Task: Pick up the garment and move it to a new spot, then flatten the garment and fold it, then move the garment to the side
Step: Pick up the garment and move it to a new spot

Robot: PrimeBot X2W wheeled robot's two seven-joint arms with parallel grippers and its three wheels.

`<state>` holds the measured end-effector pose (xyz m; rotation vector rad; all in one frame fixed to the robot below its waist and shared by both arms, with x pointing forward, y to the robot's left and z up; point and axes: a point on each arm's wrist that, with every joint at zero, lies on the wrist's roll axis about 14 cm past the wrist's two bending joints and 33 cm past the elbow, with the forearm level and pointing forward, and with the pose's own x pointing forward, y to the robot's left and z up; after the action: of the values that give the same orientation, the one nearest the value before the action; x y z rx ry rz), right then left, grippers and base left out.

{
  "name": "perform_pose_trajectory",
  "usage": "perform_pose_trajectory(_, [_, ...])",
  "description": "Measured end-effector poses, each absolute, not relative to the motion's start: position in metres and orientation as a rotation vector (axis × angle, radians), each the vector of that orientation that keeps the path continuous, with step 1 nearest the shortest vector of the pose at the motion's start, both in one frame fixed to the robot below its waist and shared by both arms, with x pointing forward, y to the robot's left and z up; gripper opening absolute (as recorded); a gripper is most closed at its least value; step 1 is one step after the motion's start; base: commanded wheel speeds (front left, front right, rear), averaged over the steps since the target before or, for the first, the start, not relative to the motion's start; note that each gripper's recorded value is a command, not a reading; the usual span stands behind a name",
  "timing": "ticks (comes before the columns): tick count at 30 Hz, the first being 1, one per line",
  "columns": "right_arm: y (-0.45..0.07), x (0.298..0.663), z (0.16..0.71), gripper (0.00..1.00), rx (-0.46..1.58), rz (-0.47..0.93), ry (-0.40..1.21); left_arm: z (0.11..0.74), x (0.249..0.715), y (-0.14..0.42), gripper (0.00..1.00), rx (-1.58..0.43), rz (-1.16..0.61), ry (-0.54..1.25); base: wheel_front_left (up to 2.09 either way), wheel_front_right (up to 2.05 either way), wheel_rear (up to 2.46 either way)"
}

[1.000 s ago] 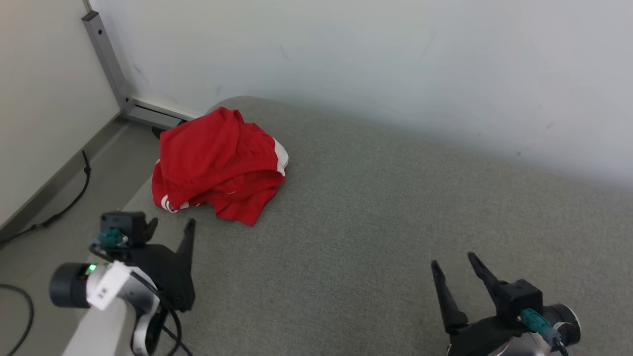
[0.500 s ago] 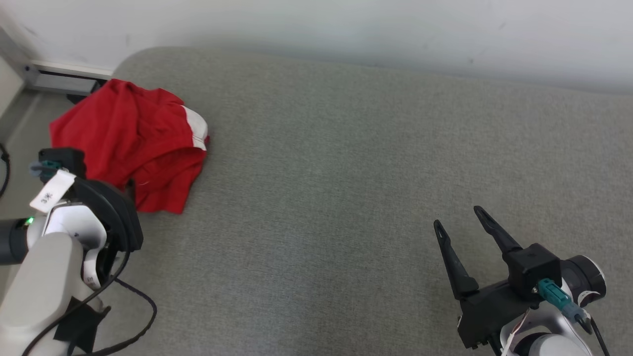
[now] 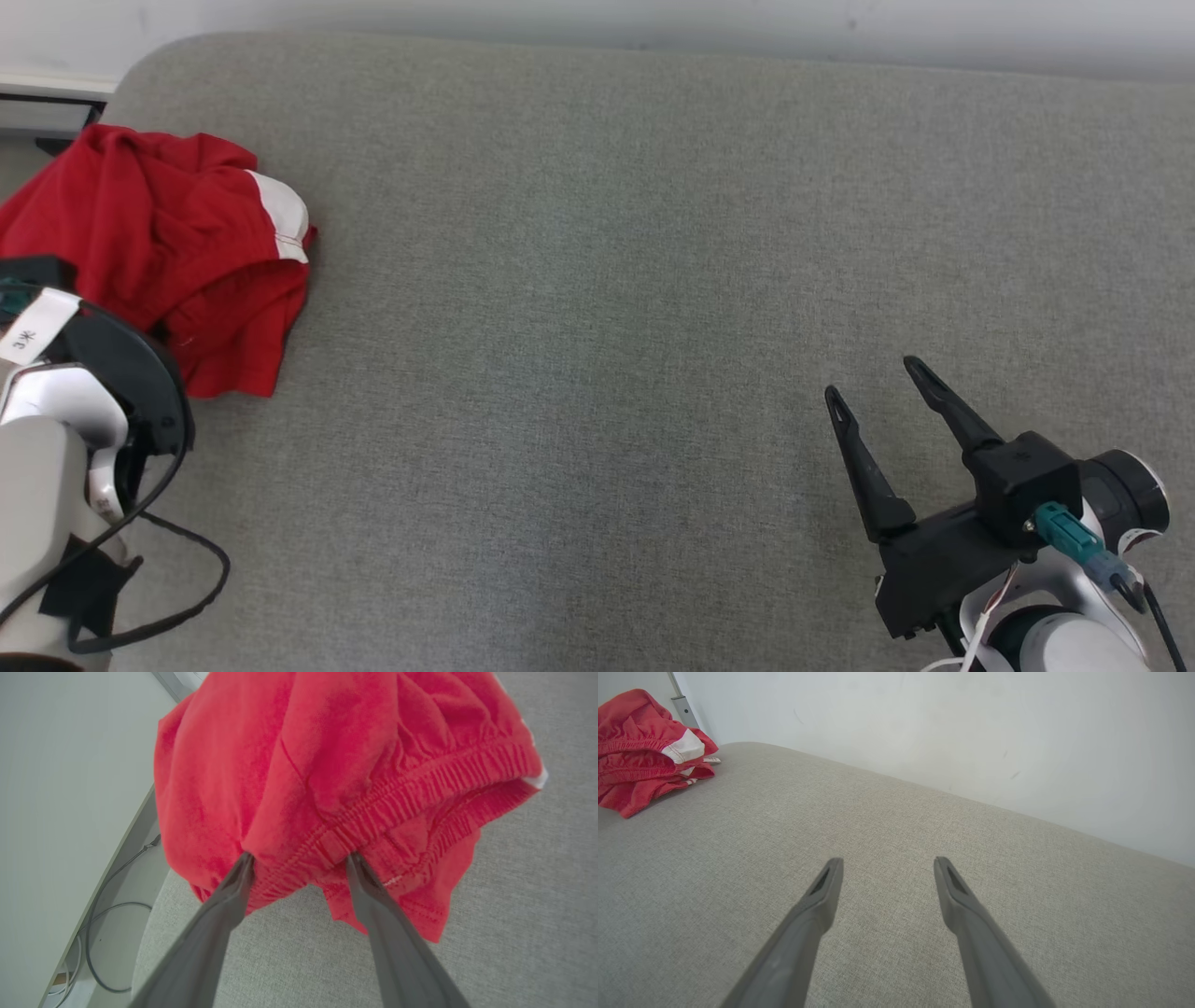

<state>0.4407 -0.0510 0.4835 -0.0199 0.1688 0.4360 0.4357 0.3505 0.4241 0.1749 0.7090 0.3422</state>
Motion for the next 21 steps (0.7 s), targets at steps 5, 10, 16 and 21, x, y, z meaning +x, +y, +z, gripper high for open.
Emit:
perform_pose_trajectory(5, [-0.059,0.445,0.477,1.0,-0.024,0.416,0.188,0.424,0.449,0.35,0.24,0.199,0.334,0.705,0.0,0.0,0.0])
perform_pose_trajectory(10, [-0.061,0.45,0.469,1.0,-0.029,0.41,0.21,0.427,0.464,0.343,0.0,0.209,0.319,0.693,0.0,0.0,0.0])
perform_pose_trajectory(16, [-0.052,0.452,0.474,1.0,-0.023,0.427,0.198,0.431,0.458,0.351,0.0,0.218,0.338,0.69,0.0,0.0,0.0])
perform_pose_trajectory(21, [-0.046,0.449,0.476,1.0,-0.012,0.431,0.204,0.46,0.467,0.354,0.0,0.227,0.341,0.607,0.0,0.0,0.0])
